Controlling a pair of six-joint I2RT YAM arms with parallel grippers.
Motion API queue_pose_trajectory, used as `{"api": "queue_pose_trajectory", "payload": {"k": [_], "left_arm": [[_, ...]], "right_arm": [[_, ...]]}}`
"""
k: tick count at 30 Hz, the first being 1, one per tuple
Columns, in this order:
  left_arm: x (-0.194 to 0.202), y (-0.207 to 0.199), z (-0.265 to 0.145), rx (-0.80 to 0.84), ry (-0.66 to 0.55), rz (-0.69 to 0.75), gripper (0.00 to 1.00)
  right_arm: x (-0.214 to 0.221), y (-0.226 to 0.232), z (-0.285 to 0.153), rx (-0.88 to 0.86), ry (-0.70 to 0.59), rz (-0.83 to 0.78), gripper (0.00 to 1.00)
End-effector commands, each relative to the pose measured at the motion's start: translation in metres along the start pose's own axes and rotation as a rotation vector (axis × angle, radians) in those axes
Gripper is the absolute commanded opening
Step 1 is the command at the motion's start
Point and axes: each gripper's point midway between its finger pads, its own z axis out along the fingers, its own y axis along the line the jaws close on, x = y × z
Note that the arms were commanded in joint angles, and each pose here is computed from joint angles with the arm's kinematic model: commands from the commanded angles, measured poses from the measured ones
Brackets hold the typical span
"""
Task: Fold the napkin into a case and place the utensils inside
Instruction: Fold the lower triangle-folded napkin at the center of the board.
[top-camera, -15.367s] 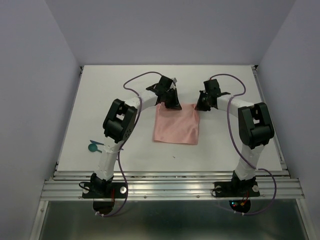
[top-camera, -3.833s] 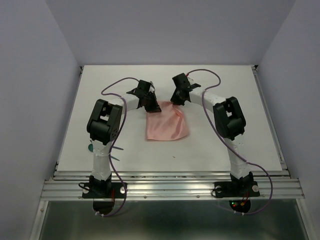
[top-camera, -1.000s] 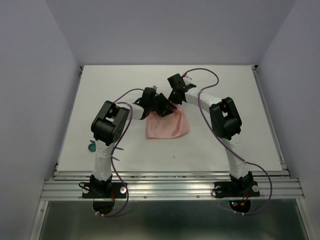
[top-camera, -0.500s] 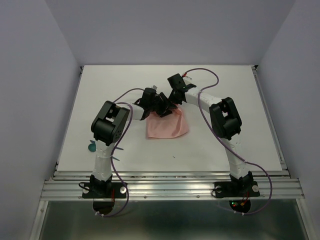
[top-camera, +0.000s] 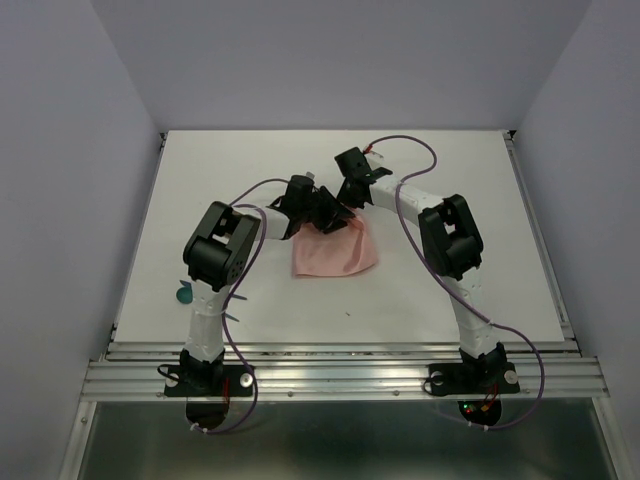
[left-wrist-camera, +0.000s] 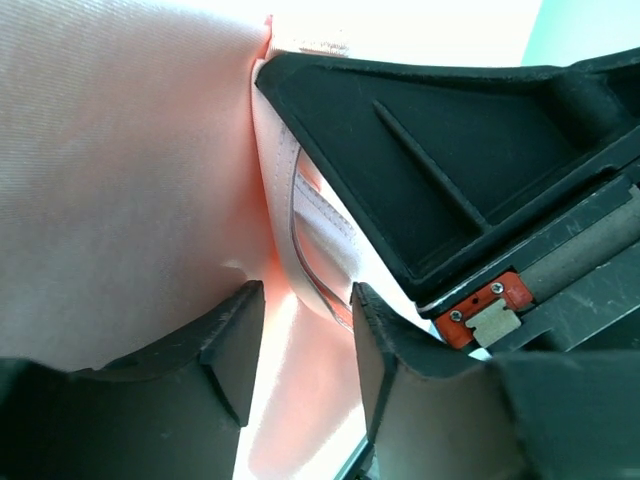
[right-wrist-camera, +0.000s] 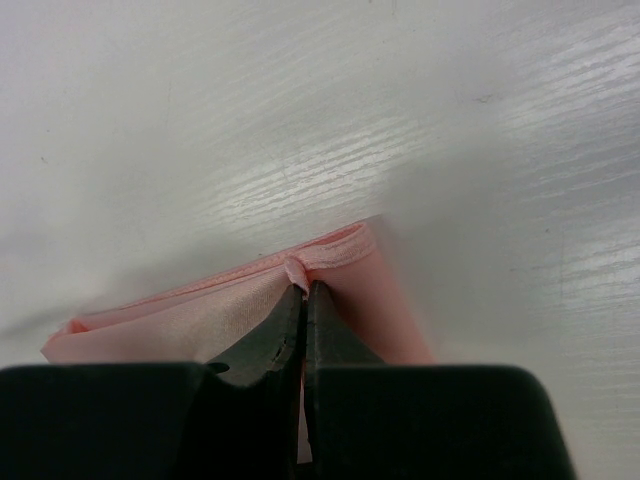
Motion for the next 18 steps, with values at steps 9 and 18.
{"api": "queue_pose_trajectory", "payload": {"k": [9,18], "left_arm": [[-0.0159,-0.0201,0.0072,-0.002,-0.042,-0.001,0.37],[-0.0137,-0.0131,0.0085,-0.023,-0.036,-0.014,0.00]], "right_arm": [[0.0207,-0.0061,0.0064,0.033,0.034,-0.084,0.01],[0.0200,-0.0085,0.0044,0.039,0.029,-0.084,0.01]]}}
